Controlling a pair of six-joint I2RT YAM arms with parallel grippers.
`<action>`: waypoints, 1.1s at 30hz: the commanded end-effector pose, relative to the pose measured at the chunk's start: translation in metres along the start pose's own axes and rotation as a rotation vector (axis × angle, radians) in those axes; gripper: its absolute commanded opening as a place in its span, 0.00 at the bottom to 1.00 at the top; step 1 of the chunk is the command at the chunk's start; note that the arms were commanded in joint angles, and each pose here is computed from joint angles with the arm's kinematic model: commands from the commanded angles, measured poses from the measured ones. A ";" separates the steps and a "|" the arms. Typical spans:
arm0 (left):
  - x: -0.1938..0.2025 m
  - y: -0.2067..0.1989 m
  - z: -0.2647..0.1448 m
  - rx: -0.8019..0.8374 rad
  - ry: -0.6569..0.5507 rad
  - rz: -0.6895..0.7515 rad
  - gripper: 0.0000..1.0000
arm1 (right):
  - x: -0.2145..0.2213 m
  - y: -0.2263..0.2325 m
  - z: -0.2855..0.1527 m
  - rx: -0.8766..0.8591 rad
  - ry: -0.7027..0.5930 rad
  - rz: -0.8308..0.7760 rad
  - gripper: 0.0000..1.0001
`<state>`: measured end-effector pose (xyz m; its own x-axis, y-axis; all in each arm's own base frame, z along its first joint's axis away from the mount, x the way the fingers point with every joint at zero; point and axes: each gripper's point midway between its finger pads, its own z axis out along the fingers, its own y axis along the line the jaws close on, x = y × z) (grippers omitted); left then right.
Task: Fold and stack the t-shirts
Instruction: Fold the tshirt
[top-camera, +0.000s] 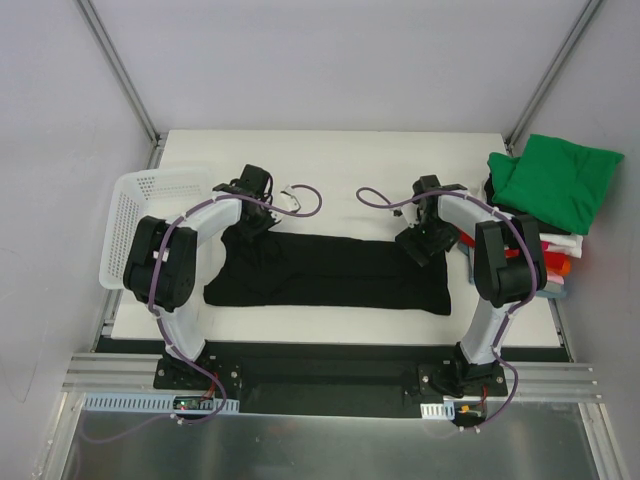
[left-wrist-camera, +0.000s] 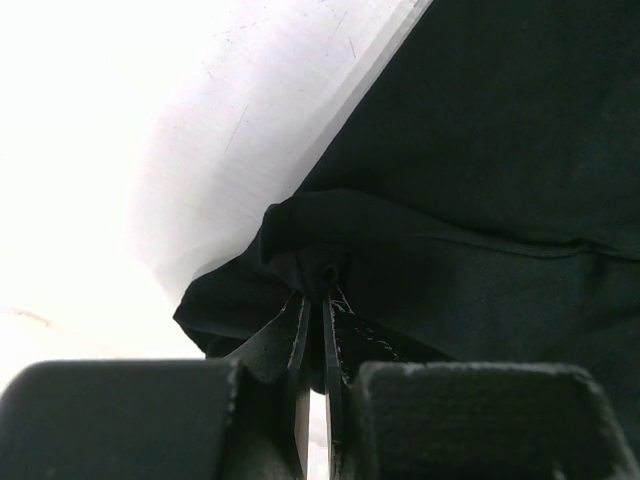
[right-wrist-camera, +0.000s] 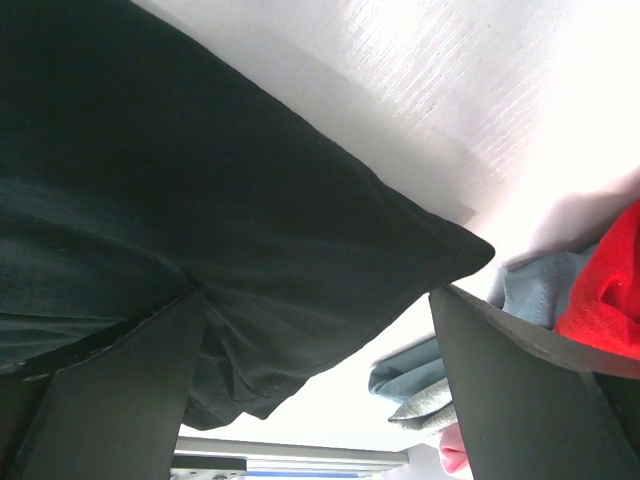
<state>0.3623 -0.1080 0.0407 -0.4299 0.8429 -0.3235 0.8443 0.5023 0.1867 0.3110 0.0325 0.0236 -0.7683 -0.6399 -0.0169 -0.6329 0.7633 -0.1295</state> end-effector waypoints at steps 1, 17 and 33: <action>0.002 0.007 -0.016 -0.038 -0.006 0.016 0.00 | 0.000 -0.009 0.006 0.057 0.014 -0.019 0.96; 0.028 0.006 -0.011 -0.048 0.072 0.057 0.00 | 0.008 -0.018 0.019 0.126 0.045 -0.053 0.96; 0.044 0.021 -0.048 -0.172 0.092 0.097 0.00 | 0.013 -0.023 0.020 0.157 0.065 -0.059 0.96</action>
<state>0.3516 -0.0715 0.0723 -0.3721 0.8886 -0.2683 0.8246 0.4492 0.3439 0.3154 0.0243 0.0241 -0.7391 -0.6736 0.0020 -0.6592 0.7227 -0.2076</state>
